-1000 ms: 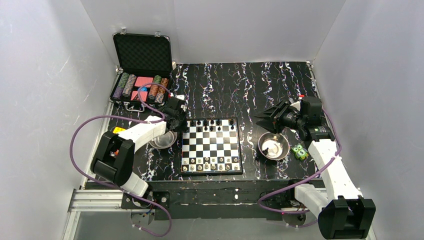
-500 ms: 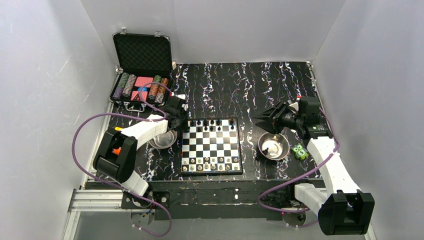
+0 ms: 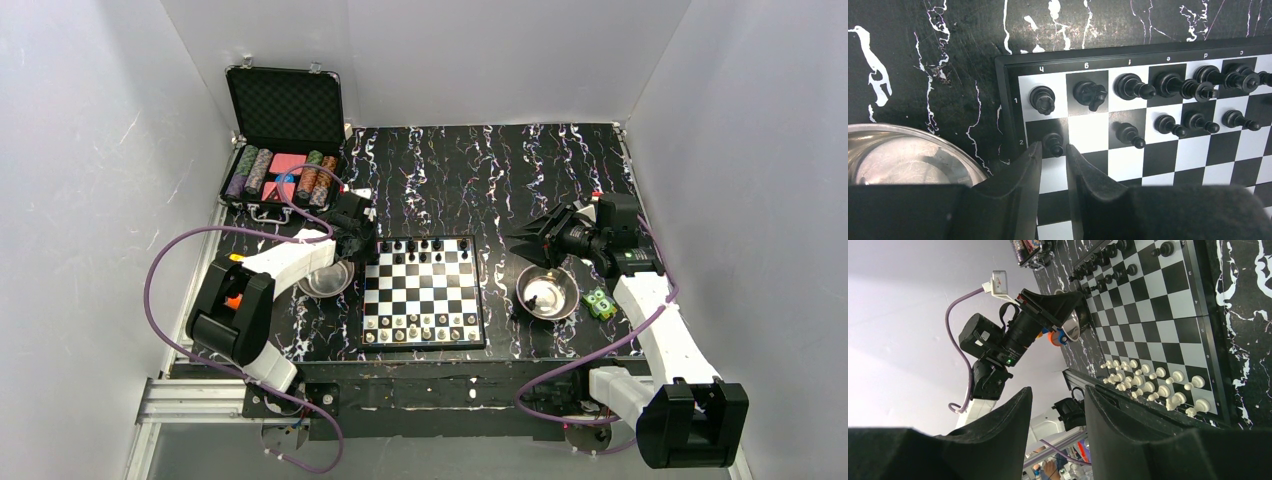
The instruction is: Set up the chess pieces on the board
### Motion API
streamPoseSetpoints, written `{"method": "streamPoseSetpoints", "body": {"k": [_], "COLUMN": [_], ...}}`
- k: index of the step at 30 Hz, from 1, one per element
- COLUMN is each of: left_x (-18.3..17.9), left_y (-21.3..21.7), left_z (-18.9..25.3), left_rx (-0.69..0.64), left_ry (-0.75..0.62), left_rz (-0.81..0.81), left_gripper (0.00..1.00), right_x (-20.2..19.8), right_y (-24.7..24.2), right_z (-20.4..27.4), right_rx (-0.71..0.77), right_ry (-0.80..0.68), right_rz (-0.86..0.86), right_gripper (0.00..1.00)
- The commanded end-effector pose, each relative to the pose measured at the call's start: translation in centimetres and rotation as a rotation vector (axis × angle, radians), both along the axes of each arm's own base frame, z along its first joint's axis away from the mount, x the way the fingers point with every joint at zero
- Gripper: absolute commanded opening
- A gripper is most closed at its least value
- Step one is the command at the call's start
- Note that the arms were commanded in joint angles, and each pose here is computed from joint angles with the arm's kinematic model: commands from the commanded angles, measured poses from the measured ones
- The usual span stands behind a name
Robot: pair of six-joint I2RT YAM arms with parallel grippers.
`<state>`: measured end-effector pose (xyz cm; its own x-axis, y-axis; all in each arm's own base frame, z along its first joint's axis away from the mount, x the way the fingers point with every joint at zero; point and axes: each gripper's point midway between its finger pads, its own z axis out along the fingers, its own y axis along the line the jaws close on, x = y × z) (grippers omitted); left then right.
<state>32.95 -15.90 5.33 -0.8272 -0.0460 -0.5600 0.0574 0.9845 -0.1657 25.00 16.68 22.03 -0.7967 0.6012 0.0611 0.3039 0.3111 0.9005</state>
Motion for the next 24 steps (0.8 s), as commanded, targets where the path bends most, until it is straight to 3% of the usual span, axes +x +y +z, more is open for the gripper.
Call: {"method": "streamPoseSetpoints", "body": {"k": [1,13,19,24], "left_x": [1.0,0.5,0.4,0.6], "left_y": [-0.2,0.5,1.1,2.7], "left_z": [1.5,5.1,9.3,12.8], "left_rx": [-0.015,-0.031,-0.054,-0.036], "left_ry": [-0.05,-0.112,-0.198,-0.286], "left_rz": [-0.001,0.027,0.032,0.067], "left_gripper": [0.24,0.3,0.37,0.44], "right_x": [-0.1,0.1,1.8,1.8], "right_y": [0.1,-0.3,-3.3,-6.8], "right_z": [0.5,-0.2,-3.8,-8.1], "right_rx": [0.011,-0.036,-0.302,-0.52], "right_ry": [-0.032,-0.047,-0.083,0.074], "right_rz": [0.022,0.011,-0.026,-0.058], "right_gripper": [0.51,0.51,0.5,0.49]}}
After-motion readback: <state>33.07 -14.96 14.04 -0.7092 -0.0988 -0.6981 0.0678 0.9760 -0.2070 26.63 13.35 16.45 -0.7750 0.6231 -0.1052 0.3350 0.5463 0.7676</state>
